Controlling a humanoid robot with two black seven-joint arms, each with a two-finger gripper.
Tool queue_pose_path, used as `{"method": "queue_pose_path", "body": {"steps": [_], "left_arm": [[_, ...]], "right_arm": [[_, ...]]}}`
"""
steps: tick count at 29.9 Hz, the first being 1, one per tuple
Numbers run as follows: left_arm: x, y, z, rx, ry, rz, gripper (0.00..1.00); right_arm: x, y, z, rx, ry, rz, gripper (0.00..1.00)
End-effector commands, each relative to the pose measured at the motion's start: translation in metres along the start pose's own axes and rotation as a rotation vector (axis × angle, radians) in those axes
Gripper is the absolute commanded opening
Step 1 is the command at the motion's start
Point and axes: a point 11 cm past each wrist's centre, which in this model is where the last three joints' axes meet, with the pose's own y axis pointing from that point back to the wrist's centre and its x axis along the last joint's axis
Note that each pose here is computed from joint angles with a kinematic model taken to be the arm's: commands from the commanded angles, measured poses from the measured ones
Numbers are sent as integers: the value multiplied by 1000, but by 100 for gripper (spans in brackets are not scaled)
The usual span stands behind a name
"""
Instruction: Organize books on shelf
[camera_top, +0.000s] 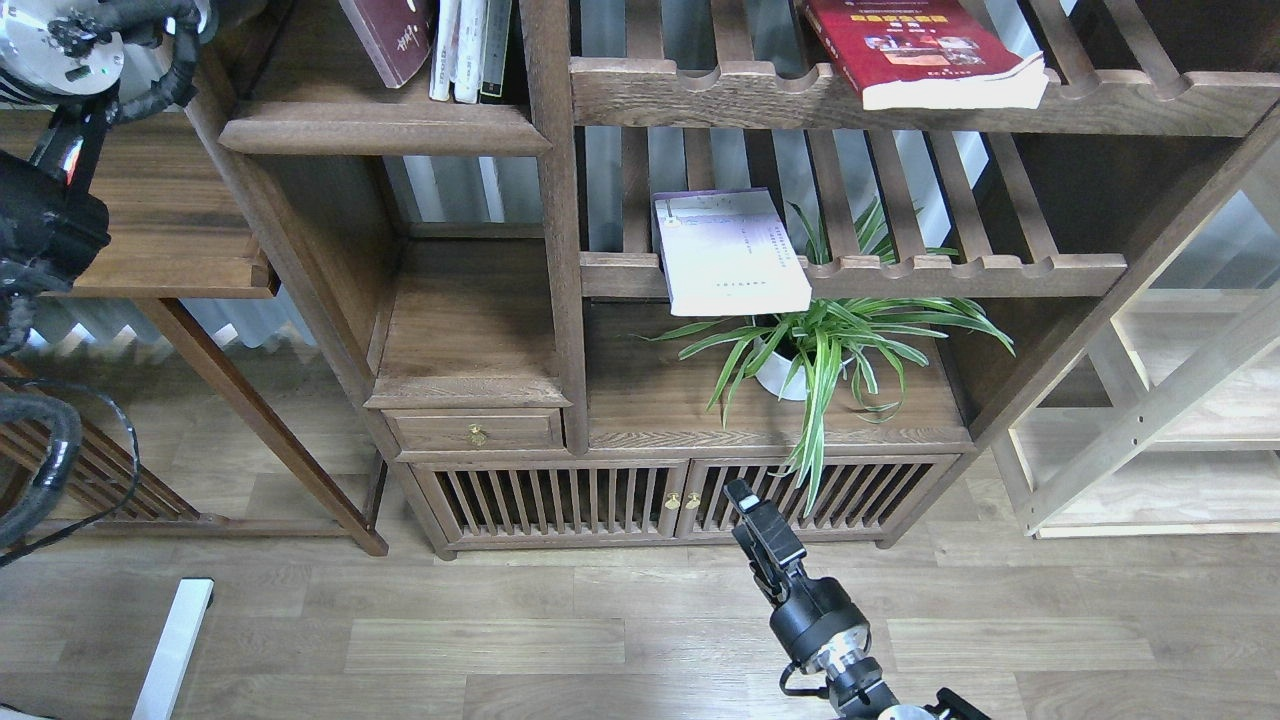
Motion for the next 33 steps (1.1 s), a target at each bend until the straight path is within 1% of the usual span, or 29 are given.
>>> {"method": "queue_pose_path", "body": {"steps": [1,3,7,8,10,11,14,16,18,19,20,21,22,24,29,33], "left_arm": [[-2,-2,-3,6,3,-1,17],[-1,-2,-4,9,6,1,19],[0,-3,-7,16,2,4,35],[1,-3,-7,17,3,6,37],[4,-3,-10,25,7,15,48],[5,-4,-10,27,7,16,52],[5,-4,-11,28,8,16,58],[4,-4,-11,29,9,16,68],[3,-5,-11,29,7,13,74],[1,-5,-11,29,8,11,81],[-2,-7,-12,29,11,3,91],[-5,-8,-12,29,10,-2,96],[-6,-8,-12,30,11,-4,98],[-12,-11,-14,32,19,-12,99],[-26,-17,-17,36,33,-27,99],[-28,-17,-18,38,33,-32,99]], "right_arm": [[1,2,1,0,-4,4,99],[2,3,2,0,-5,5,99],[3,5,3,0,-8,8,99],[3,5,3,0,-7,9,99],[3,5,3,0,-7,9,99],[3,5,3,0,-7,9,99],[4,6,3,3,-15,13,99],[5,8,4,3,-17,16,99],[6,9,5,2,-20,18,99],[6,10,6,2,-21,21,99],[7,12,8,-3,-22,24,99],[8,12,9,-7,-23,25,99],[8,13,11,-10,-23,27,99],[10,16,13,-13,-26,34,99],[14,21,20,-32,-30,46,99],[17,25,21,-28,-36,56,99]]}}
